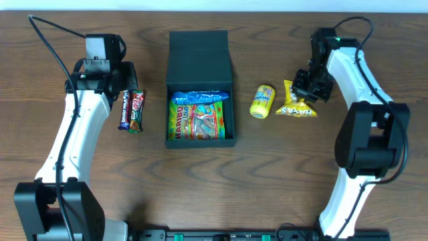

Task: Pack container
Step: 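Grasp the yellow candy bag with the right gripper, then carry the yellow candy bag into the box and release it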

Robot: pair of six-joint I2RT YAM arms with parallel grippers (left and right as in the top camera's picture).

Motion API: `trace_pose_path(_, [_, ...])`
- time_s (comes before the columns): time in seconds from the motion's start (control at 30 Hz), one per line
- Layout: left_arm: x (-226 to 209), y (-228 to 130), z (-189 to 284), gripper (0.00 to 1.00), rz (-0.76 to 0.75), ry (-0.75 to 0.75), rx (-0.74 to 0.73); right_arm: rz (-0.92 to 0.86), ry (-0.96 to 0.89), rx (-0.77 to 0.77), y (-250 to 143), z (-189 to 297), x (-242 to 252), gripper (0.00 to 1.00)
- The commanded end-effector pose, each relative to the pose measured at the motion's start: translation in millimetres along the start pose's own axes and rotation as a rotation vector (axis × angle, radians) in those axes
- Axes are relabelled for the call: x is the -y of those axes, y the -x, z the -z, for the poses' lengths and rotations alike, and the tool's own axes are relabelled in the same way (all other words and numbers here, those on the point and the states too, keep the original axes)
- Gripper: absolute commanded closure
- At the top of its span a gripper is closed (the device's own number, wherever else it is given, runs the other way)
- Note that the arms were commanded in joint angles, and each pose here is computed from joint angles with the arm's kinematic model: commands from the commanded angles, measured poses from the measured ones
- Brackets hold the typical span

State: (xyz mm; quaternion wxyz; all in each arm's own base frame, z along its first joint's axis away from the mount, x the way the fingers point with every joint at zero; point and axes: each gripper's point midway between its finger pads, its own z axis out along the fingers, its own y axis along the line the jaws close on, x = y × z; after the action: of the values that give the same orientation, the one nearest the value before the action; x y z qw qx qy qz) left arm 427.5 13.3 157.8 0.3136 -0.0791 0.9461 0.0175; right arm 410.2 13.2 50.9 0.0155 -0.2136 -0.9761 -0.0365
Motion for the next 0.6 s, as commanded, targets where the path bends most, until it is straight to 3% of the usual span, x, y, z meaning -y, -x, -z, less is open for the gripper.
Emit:
trace_pose_path(0.0, [0.4,3.8,2.5,0.94,0.007,-0.008,0.015,0.093,0.075,0.117,13.1,47.7,-30.0,0.98])
trace_pose_path(0.2, [0.5,4.8,2.6,0.94,0.007,-0.008,0.019,0.3,0.269,0.201,-25.8,102.6,-124.9,0.98])
trace_pose_path(0.37, [-0.1,4.9,2.5,0.94,0.007,-0.004,0.02,0.452,0.384,0.172,-81.6,106.1,-197.0,0.99])
trace_pose_path(0.57, [0.1,9.7,2.7,0.94,0.01,-0.007,0.039,0.555,0.401,0.154,-133.4,99.1,-240.7,0.99])
